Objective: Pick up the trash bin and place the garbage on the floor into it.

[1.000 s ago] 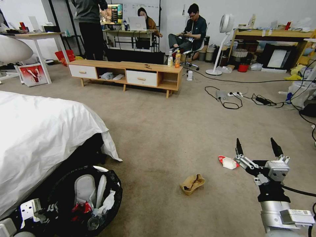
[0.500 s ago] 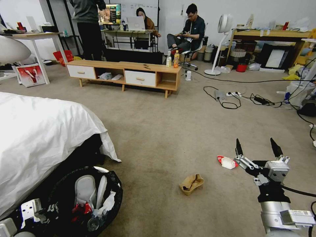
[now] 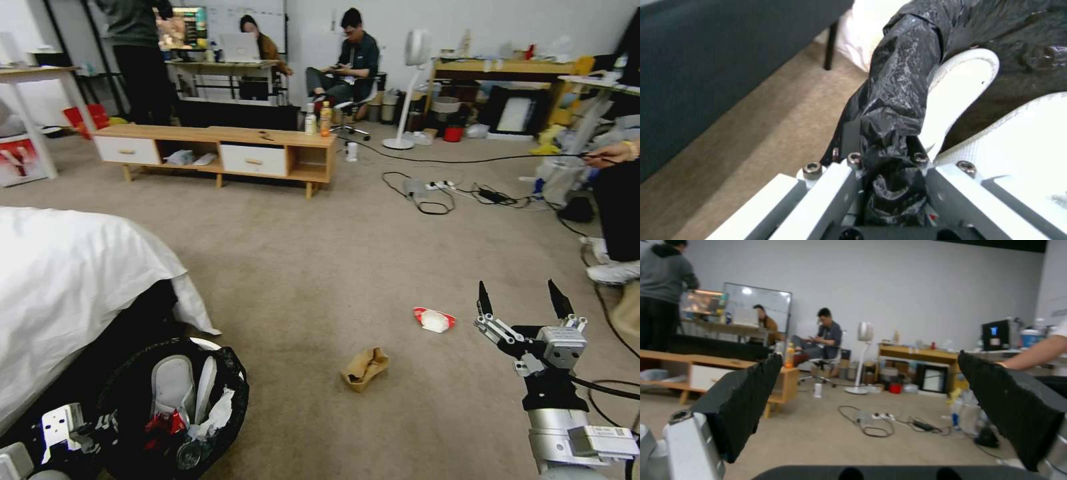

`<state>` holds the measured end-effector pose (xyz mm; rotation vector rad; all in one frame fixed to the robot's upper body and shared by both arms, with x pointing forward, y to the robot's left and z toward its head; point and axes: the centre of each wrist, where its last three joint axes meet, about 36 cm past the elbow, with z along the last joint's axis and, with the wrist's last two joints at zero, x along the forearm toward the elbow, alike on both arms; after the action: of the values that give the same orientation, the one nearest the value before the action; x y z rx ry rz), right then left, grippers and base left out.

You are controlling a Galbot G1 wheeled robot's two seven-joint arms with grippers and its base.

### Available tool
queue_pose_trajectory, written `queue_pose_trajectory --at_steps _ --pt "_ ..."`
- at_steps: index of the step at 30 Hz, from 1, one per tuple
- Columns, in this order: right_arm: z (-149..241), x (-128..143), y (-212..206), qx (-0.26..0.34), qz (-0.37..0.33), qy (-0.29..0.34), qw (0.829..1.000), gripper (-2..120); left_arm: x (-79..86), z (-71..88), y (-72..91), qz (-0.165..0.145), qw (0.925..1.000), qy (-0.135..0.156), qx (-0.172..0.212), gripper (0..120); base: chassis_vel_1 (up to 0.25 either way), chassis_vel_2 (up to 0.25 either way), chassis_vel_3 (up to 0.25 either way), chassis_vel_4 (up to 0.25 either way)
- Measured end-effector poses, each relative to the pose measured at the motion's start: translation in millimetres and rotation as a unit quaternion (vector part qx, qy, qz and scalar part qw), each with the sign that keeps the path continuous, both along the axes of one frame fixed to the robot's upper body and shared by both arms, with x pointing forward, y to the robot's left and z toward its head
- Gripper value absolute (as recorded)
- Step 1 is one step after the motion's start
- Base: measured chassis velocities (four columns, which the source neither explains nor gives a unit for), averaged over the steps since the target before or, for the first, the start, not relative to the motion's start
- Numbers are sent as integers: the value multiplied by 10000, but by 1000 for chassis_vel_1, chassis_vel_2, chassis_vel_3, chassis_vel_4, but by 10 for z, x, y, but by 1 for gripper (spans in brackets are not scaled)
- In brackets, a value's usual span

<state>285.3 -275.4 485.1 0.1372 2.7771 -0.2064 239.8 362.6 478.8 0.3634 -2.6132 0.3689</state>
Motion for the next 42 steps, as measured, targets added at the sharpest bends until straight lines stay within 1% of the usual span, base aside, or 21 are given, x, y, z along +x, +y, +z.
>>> queue_pose_trajectory --at_steps 24,42 --pt "-61 -14 11 -73 -8 50 10000 100 -9 28 24 39 10000 -40 -6 1 -2 -2 -3 -2" --pt "-77 -3 2 -103 -15 59 9999 100 6 11 45 36 10000 -26 -10 1 -89 80 89 -93"
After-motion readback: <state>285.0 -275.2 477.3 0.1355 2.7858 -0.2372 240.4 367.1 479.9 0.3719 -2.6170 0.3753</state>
